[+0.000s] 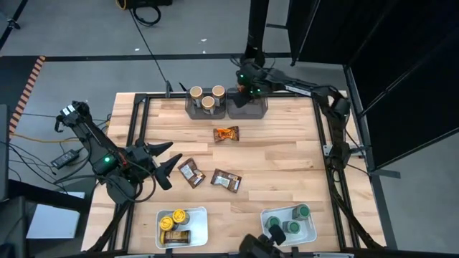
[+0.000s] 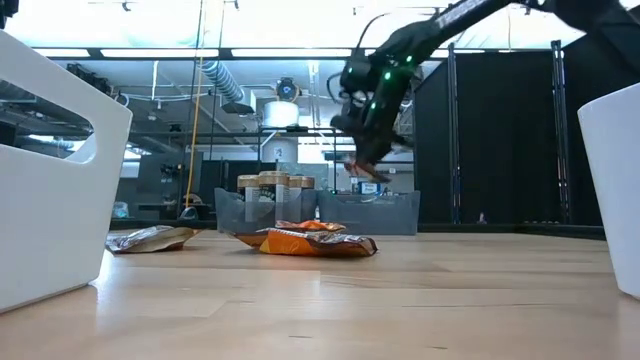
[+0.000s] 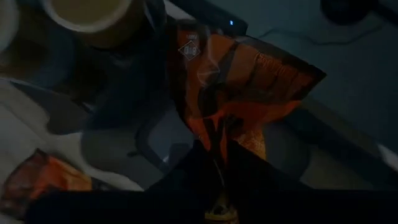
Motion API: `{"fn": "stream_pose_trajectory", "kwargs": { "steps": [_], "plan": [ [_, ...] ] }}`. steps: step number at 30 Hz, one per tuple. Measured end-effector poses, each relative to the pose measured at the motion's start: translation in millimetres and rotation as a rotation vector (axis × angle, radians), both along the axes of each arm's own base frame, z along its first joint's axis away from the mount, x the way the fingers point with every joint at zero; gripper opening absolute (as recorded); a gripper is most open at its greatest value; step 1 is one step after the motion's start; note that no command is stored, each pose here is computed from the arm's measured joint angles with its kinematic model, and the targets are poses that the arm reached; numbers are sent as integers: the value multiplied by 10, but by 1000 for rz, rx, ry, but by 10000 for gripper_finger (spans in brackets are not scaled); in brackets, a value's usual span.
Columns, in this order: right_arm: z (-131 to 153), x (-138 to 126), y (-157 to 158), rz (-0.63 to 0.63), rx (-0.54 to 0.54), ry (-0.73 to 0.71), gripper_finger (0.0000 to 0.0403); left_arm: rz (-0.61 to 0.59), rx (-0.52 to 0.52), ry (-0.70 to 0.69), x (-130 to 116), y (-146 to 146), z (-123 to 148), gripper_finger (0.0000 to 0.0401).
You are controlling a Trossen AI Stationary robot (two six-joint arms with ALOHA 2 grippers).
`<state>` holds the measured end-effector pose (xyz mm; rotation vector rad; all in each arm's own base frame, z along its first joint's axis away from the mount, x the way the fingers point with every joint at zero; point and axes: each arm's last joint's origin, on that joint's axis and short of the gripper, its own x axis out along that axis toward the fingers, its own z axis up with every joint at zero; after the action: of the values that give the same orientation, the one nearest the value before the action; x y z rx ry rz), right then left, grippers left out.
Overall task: Sort spices by type
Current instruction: Put the top right orange seasoning pack into the right black bin, then put the top orange seasoning pack into the right black bin
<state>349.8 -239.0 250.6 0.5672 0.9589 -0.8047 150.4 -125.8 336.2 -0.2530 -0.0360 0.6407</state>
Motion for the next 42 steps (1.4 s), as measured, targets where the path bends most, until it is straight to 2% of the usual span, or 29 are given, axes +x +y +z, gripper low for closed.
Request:
{"fn": "stream_pose_trajectory", "kwargs": {
  "steps": [6, 11, 14, 18, 23, 27, 31, 39, 42],
  "plan": [
    [-196, 48, -112, -47, 50, 10, 124, 0, 0, 0, 0, 0, 0, 269],
    [-85, 40, -111, 8, 52, -51, 155, 0, 1, 1, 0, 0, 0, 269],
    [167, 81, 22, 153, 80, -163, 165, -1, 1, 1, 0, 0, 0, 269],
    [421, 216, 441, 450, 80, -243, 172, -1, 1, 1, 0, 0, -1, 269],
    [452, 430, 974, 768, -83, -157, 172, -1, 1, 2, 0, 0, -1, 269],
    [292, 604, 1234, 907, -182, -56, 185, -2, 0, 2, 0, 0, -1, 269],
    [45, 723, 1319, 913, -187, 34, 219, -10, -3, 4, 2, -2, -2, 269],
    [-397, 864, 1274, 885, -173, 152, 297, -24, -8, 9, 4, -6, -3, 269],
    [-605, 900, 1251, 889, -131, 190, 311, -24, -8, 9, 4, -6, -4, 269]
  ]
}}
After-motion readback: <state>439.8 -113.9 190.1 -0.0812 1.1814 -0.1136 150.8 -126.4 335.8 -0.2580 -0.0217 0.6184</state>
